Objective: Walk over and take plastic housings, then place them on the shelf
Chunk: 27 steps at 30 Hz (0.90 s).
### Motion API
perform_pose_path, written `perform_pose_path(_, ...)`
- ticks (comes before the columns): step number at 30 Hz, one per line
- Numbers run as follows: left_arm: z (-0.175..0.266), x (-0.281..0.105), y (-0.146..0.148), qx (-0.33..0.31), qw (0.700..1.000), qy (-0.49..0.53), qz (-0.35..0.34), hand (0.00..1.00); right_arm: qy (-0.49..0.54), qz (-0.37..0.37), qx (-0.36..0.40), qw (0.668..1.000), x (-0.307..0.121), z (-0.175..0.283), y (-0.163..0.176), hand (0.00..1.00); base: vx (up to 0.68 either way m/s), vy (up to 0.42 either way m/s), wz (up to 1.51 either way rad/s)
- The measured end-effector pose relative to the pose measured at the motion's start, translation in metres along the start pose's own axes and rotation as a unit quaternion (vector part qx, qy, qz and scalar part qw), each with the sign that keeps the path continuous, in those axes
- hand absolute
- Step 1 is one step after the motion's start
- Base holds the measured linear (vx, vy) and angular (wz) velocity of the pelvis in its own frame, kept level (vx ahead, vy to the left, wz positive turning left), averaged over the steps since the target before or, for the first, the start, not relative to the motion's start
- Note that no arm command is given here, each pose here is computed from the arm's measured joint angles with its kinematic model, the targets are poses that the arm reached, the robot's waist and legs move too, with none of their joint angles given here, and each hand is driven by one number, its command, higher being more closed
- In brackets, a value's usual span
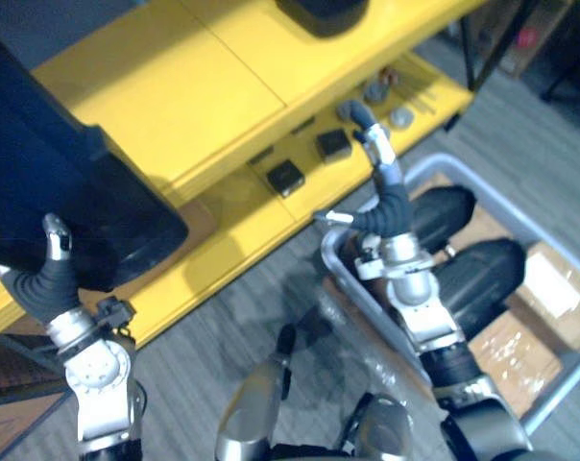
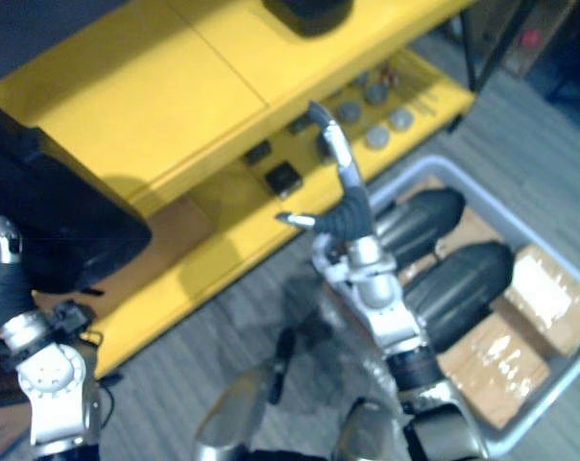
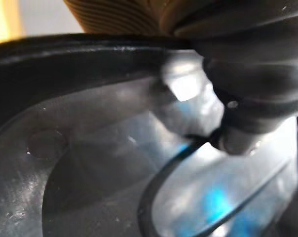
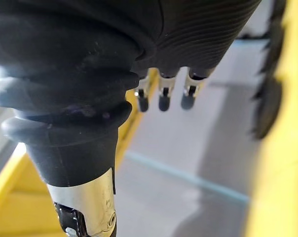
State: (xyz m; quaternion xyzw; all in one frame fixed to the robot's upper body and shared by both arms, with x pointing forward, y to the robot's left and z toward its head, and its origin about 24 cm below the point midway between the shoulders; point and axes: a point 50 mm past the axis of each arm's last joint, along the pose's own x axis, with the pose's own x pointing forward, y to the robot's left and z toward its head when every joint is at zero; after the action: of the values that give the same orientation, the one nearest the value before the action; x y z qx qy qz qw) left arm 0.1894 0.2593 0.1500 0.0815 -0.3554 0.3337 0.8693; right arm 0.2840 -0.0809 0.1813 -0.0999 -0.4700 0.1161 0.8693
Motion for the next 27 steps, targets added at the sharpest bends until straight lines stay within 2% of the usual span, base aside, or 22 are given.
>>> perform_pose_path(4, -0.005, -0.004, -0.012, -0.016, 1.0, 0.022, -0.015, 1.0, -0.015, 0.047, 0.042, 0.998, 0.002, 0.008, 0.025, 0.0, 0.07, -0.189, 0.65)
perform_pose_path(6, -0.006, -0.009, -0.017, -0.03, 0.999, 0.032, -0.028, 1.0, -0.008, 0.051, 0.047, 0.998, 0.0, 0.006, 0.025, 0.0, 0.1, -0.272, 1.13)
perform_pose_path(10, -0.003, -0.022, -0.039, -0.079, 0.994, 0.042, -0.06, 1.0, 0.007, 0.034, 0.027, 0.999, -0.002, -0.001, 0.002, 0.0, 0.17, -0.169, 0.99)
perform_pose_path(15, 0.009, -0.009, -0.062, -0.121, 0.989, 0.006, -0.085, 1.0, 0.012, 0.004, 0.012, 1.0, -0.001, -0.004, -0.023, 0.0, 0.11, 0.017, 0.2)
perform_pose_path(24, 0.003, -0.01, -0.062, -0.099, 0.991, 0.028, -0.085, 1.0, 0.033, 0.008, 0.036, 0.999, -0.013, -0.008, -0.019, 0.0, 0.0, 0.035, -0.11)
perform_pose_path(27, -0.006, -0.016, -0.058, -0.062, 0.992, 0.051, -0.093, 1.0, 0.032, 0.029, 0.056, 0.998, -0.015, -0.007, -0.013, 0.0, 0.07, 0.022, 0.17)
